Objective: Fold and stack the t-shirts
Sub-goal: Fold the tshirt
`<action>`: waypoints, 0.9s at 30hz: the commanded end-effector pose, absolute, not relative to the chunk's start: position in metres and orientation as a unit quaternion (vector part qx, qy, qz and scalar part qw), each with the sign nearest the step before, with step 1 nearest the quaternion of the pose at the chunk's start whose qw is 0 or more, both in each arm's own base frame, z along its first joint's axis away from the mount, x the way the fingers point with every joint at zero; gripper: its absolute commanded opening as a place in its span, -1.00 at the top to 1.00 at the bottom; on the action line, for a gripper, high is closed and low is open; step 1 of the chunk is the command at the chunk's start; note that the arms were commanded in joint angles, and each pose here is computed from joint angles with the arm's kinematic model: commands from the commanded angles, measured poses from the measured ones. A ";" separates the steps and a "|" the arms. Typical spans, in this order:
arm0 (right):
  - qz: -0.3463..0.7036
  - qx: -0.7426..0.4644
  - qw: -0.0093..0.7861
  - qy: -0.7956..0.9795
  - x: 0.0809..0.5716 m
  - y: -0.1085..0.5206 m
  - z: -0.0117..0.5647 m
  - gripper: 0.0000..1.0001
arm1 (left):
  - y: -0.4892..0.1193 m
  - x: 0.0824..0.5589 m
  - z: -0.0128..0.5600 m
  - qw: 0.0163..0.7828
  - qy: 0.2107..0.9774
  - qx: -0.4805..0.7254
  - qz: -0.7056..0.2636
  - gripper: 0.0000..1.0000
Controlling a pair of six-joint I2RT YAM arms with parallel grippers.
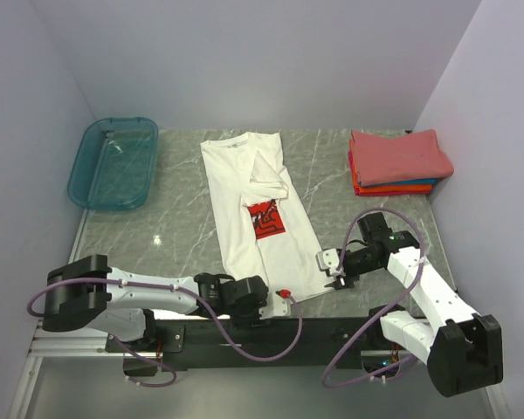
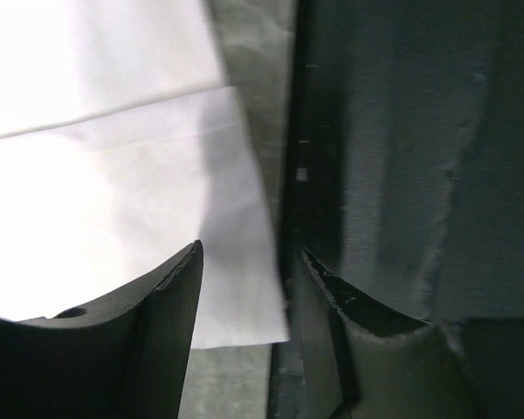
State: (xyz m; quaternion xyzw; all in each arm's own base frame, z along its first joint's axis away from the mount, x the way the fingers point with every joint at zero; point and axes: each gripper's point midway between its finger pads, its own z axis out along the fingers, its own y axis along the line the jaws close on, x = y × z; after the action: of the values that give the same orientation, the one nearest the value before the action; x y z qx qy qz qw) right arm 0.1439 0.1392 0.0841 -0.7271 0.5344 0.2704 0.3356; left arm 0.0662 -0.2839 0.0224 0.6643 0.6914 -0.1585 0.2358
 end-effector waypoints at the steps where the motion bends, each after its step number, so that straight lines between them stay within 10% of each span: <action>1: 0.282 -0.728 0.340 0.525 0.141 0.142 0.085 -0.21 | -0.292 0.089 0.040 0.293 0.688 0.646 -0.151 -0.03; 27: 0.289 -0.739 0.303 0.528 0.134 0.135 0.068 -0.20 | -0.290 0.086 0.015 0.236 0.697 0.666 -0.127 -0.12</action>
State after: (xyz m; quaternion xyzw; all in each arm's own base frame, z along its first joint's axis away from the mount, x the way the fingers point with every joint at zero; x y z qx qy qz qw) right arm 0.1377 0.1366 0.0724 -0.7357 0.5303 0.2875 0.3080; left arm 0.0846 -0.2911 0.0206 0.6570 0.6983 -0.1418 0.2461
